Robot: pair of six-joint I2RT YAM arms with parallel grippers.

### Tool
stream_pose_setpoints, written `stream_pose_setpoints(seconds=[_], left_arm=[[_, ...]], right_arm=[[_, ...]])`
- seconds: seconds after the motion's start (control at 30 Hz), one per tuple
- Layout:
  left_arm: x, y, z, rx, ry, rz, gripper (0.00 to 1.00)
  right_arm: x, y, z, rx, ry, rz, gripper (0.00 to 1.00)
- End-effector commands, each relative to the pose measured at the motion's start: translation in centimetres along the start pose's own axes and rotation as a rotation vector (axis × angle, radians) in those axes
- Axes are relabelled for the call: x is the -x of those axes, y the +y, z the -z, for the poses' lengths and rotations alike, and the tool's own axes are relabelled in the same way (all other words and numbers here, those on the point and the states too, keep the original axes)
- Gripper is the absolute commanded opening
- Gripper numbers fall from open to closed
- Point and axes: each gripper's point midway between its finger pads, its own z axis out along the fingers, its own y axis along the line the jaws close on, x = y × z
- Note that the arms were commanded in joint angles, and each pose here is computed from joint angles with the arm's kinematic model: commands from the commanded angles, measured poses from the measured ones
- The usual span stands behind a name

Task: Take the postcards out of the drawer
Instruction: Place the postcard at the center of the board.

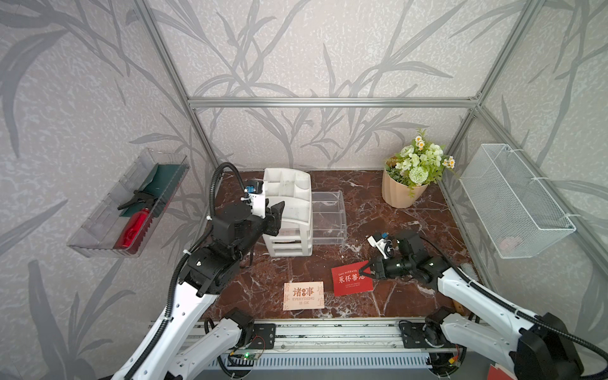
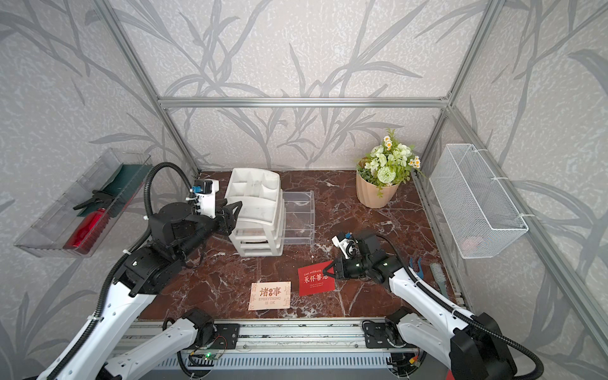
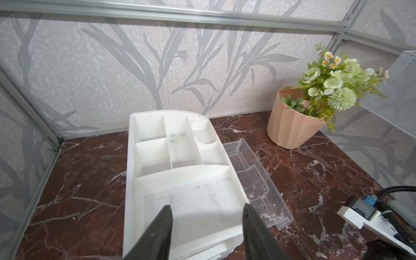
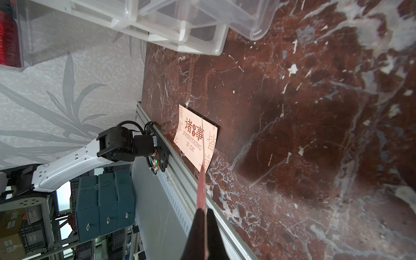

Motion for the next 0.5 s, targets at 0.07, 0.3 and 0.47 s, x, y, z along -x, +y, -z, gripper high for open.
stream_pose_setpoints(seconds=[0.07, 0.3, 0.47], left_arm=[[-2.6, 1.1, -2.0, -0.028, 0.074, 0.103, 0.50], [-3.5, 1.4, -3.2, -0.046, 0.105, 0.133, 0.50], [-3.9, 1.6, -3.4, -0.042, 0.119, 0.132, 0.50]], right_arm=[[-0.4, -0.8, -1.6, -0.028, 0.001, 0.016, 0.05], [-1.4, -2.1, -3.3, -0.049, -0.001, -0.008, 0.06], [-1.9, -2.9, -3.6, -0.076, 0.006, -0.018, 0.11]])
